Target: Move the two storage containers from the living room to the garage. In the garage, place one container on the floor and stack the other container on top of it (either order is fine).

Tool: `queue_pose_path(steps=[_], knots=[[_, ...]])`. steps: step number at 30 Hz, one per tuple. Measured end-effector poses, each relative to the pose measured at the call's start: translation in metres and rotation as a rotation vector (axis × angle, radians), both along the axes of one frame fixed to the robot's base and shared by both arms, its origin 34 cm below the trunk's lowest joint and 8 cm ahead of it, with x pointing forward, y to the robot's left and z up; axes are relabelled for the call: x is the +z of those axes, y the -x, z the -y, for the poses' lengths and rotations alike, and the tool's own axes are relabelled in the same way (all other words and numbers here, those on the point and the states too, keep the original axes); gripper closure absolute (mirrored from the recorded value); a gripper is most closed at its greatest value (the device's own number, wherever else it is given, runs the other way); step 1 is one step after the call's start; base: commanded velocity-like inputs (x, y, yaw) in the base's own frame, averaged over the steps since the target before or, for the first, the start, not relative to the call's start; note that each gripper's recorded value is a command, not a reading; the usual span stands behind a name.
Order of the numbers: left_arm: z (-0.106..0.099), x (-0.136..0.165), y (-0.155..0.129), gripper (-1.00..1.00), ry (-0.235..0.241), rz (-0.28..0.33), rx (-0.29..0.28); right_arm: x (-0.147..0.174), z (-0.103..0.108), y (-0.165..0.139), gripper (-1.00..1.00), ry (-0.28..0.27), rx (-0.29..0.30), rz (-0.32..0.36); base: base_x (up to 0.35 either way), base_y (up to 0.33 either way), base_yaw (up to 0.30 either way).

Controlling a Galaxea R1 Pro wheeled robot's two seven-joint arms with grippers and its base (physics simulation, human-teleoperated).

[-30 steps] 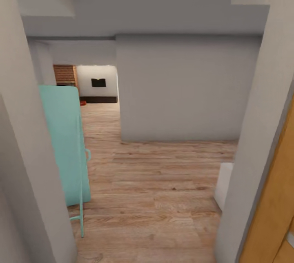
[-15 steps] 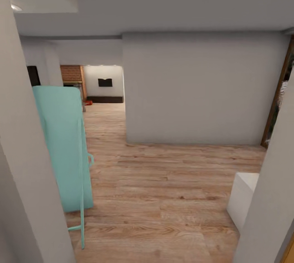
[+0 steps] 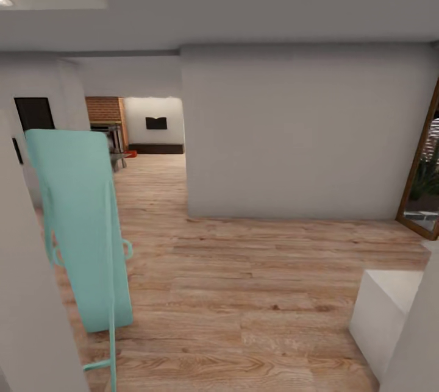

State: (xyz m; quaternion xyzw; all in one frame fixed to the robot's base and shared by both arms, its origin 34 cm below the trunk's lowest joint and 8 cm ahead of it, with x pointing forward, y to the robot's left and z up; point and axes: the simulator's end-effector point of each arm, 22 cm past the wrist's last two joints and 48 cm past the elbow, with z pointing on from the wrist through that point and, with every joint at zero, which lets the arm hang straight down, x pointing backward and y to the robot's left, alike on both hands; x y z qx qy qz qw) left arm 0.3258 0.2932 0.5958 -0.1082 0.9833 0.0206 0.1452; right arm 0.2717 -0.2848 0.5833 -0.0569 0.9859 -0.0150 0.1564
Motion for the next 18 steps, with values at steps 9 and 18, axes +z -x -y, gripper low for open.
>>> queue_pose_path(steps=[9,18], knots=[[0.0004,-0.0001,0.0004,-1.00,0.002,-0.002,-0.001,0.0000,-0.0013,-0.0001,-1.00,-0.001,0.013,0.000,0.322,0.000,0.000],[0.0019,-0.0002,0.0004,-1.00,0.008,-0.002,-0.003,0.0004,0.0005,-0.0012,-1.00,0.001,0.004,0.006,0.322,0.000,0.000]])
